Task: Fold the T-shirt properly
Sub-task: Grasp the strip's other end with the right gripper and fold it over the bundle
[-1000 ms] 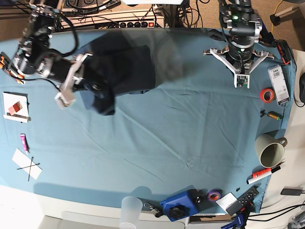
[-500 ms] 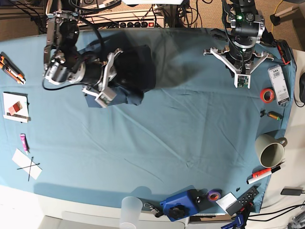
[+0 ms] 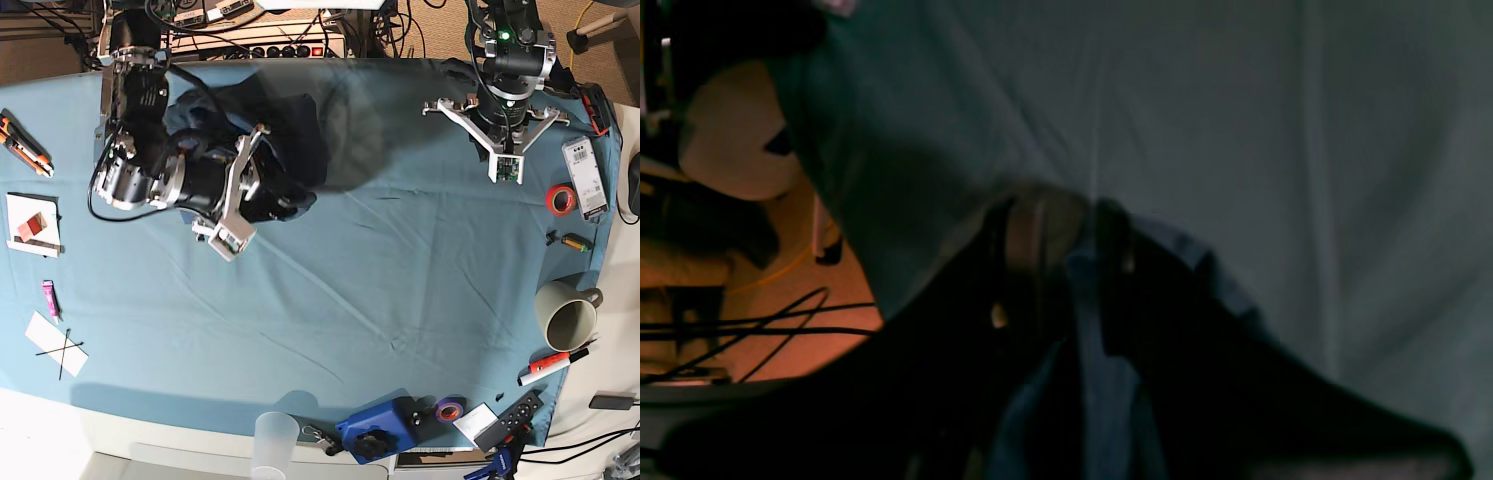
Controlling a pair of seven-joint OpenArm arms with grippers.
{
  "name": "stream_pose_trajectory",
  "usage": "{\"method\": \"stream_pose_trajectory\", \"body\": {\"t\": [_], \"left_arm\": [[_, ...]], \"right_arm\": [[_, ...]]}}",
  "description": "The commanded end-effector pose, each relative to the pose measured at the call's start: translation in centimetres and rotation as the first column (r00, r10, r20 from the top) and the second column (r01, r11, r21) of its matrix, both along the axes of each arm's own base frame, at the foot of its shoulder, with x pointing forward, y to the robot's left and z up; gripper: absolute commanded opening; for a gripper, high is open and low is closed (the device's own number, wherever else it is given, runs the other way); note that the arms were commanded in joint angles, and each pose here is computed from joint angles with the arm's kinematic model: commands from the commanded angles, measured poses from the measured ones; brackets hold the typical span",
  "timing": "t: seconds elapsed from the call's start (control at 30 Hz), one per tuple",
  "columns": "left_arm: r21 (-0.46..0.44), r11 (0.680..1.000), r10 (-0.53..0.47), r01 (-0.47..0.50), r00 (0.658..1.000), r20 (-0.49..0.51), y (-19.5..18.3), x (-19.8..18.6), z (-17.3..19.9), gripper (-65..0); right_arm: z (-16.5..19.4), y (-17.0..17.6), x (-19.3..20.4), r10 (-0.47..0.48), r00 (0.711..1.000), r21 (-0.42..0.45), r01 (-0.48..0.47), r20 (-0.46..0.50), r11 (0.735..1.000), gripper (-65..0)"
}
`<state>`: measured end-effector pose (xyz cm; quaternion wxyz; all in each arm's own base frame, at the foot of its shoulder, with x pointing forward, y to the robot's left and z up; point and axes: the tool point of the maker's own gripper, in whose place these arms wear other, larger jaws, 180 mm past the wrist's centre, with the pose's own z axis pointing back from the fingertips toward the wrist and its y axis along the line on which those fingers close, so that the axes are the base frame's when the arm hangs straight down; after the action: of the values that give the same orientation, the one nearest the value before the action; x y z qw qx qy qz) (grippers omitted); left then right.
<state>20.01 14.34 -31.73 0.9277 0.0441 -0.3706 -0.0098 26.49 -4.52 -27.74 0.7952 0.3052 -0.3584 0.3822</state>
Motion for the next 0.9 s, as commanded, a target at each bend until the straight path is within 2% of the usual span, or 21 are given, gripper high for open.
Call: {"method": "stream_pose_trajectory", "body": {"t": [0.0, 0.07, 0.17, 0.27, 0.33, 0.47, 0.57, 0.73, 0.87], "left_arm": [[0.003, 1.0, 0.0, 0.0, 0.999, 0.033, 0.1, 0.2, 0.7, -65.0], [0.003, 1.0, 0.0, 0.0, 1.0, 0.027, 0.1, 0.0, 0.6, -65.0], [0.0, 1.0, 0.002, -0.002, 1.0, 0.022, 0.0, -0.2, 0.5, -65.0], [-0.005, 1.0, 0.002, -0.002, 1.0, 0.022, -0.1, -0.2, 0.5, -65.0], [-0.005, 1.0, 0.001, -0.001, 1.0, 0.023, -0.1, -0.2, 0.5, -65.0], [-0.006, 1.0, 0.001, -0.001, 1.0, 0.02, -0.1, -0.2, 0.5, -65.0], [-0.006, 1.0, 0.001, -0.001, 1.0, 0.02, -0.1, -0.2, 0.5, -65.0], [-0.006, 1.0, 0.001, -0.001, 1.0, 0.02, -0.1, -0.2, 0.5, -65.0], [-0.006, 1.0, 0.001, -0.001, 1.0, 0.025, -0.1, -0.2, 0.5, -65.0]], "right_arm": [[1.8, 0.2, 0.8, 0.003, 0.998, 0.032, -0.005, 0.057, 0.999, -51.0], [2.3, -0.8, 1.6, -0.03, 0.997, 0.024, 0.028, 0.075, 0.999, -51.0], [3.0, -3.7, 2.8, -0.132, 0.986, 0.024, 0.13, 0.097, 0.991, -52.3], [4.0, -7.1, 3.4, -0.23, 0.967, 0.042, 0.226, 0.113, 0.973, -61.6], [4.2, -8.7, 2.9, -0.249, 0.962, 0.044, 0.246, 0.109, 0.968, -64.2], [1.3, -11.3, 0.8, -0.263, 0.964, -0.082, 0.266, 0.038, 0.961, -64.6], [-1.0, -12.0, -0.8, -0.275, 0.96, -0.101, 0.268, -0.053, 0.958, -64.6], [-3.7, -11.5, -1.9, -0.267, 0.939, -0.001, 0.273, -0.216, 0.962, -64.6], [-3.8, -8.2, -3.1, -0.151, 0.946, 0.106, 0.188, -0.286, 0.976, -64.6]]}}
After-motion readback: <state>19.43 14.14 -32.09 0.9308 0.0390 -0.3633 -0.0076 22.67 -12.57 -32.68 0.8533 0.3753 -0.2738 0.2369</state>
